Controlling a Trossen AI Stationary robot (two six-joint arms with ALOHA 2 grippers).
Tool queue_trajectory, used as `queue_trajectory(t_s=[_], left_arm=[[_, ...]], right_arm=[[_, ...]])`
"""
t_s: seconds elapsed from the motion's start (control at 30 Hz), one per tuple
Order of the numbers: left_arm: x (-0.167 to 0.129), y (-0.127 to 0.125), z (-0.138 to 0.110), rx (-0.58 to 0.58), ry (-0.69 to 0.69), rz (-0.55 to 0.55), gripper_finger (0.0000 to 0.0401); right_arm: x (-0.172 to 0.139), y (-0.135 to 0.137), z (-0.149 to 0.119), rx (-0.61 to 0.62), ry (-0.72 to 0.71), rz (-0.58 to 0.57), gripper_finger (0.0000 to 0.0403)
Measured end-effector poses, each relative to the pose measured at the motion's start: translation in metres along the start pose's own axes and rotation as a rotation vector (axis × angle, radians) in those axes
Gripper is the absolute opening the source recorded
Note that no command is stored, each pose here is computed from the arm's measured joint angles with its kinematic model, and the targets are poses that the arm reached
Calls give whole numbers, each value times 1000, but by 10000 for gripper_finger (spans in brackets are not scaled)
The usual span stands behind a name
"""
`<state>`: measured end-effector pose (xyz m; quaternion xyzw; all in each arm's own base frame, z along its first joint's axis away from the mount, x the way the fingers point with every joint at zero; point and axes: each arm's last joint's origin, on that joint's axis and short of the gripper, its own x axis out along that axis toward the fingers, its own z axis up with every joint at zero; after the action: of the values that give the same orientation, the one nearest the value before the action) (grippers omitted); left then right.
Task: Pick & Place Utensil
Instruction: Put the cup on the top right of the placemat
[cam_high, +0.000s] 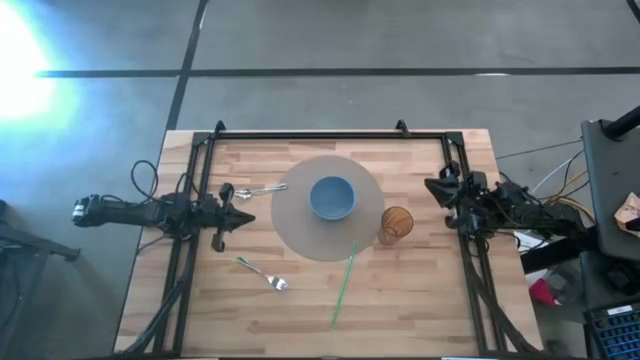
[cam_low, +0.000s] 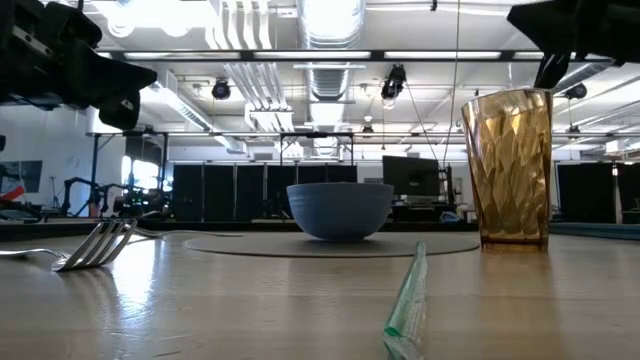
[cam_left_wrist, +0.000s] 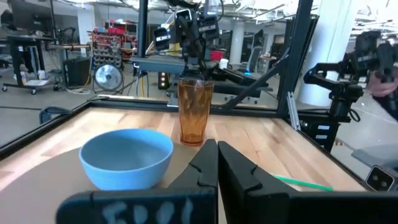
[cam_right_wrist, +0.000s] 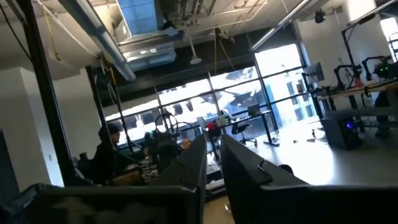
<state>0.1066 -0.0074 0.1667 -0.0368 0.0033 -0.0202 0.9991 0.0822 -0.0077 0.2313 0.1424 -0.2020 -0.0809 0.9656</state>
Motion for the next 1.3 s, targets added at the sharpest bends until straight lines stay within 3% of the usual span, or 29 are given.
queue_trajectory(t_s=[0.23,0.53,0.97,1.3], left_arm=[[0,0,3,108,-33,3,3],[-2,0,20,218,-203,56,3],[-3,5,23,281,-201,238,3],[-2,5,17,176,-134,222,3]], right_arm=[[11,8,37,-6,65,-148,120],[41,24,81,-31,325,-322,173],[90,48,135,-69,681,-462,188],[110,51,126,-67,1043,-600,187]])
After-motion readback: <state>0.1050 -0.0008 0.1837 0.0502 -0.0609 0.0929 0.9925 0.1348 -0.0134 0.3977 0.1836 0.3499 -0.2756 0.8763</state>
